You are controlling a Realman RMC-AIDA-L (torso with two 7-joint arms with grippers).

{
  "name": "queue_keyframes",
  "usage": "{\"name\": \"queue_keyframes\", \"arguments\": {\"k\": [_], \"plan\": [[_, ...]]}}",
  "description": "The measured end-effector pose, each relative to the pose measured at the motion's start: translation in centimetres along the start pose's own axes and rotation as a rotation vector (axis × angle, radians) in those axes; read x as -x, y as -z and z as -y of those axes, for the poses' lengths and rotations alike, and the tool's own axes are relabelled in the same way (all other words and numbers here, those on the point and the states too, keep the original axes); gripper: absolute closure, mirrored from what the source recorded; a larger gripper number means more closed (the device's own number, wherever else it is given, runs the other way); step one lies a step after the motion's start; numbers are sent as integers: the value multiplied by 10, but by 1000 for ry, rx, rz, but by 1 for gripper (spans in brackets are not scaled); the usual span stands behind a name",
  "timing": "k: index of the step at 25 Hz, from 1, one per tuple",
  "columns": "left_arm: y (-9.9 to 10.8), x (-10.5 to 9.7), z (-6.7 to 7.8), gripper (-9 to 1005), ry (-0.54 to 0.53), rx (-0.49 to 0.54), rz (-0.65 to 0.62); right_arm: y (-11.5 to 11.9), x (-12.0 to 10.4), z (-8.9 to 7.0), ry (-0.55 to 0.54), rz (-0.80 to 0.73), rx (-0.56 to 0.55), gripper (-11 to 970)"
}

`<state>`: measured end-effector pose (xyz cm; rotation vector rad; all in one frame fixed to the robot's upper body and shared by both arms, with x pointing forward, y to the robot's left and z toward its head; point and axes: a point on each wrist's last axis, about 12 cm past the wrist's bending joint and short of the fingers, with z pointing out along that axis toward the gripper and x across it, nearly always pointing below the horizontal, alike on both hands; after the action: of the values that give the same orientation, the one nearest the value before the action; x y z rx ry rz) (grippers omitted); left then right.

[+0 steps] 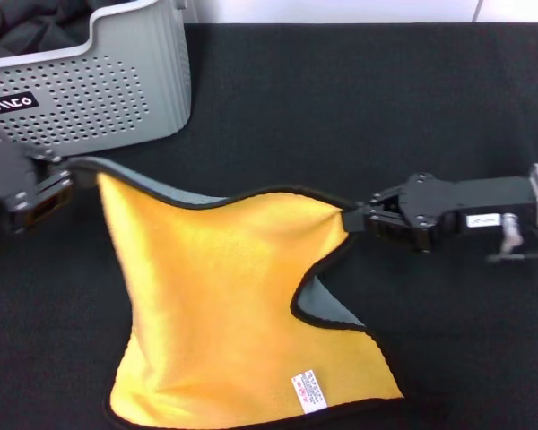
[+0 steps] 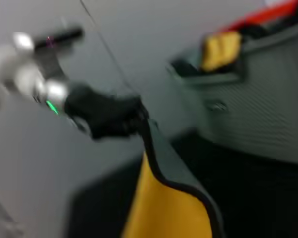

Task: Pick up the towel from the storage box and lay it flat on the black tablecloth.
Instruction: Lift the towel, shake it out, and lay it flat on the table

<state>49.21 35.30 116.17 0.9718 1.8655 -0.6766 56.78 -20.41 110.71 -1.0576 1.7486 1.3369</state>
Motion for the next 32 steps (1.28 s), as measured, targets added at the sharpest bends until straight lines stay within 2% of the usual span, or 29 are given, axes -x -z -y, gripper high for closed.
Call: {"name": "queue_keyframes", "arguments": {"k": [4,8,12,13,17,27,32], "plan": [[-23,-1,-15,937,9,37,-55,-11,7,18,98,-105,-138,935],[-42,1,-27,935,-6,94,-105,-13,15,34,169,-155,-263,935],[-58,2,-32,932,-29,116,-156,-12,28,42,216,-166,-312,935],[-67,3,-35,932,-51,133,-198,-13,32,45,231,-170,-323,935],[-79,3,-36,929,-73,136,-228,-20,46,51,296,-211,-351,934],[-91,4,-41,923,-87,175,-237,-53,56,59,431,-381,-396,934],[-92,-5,-42,920,-70,189,-260,-55,59,62,451,-389,-425,933]]}}
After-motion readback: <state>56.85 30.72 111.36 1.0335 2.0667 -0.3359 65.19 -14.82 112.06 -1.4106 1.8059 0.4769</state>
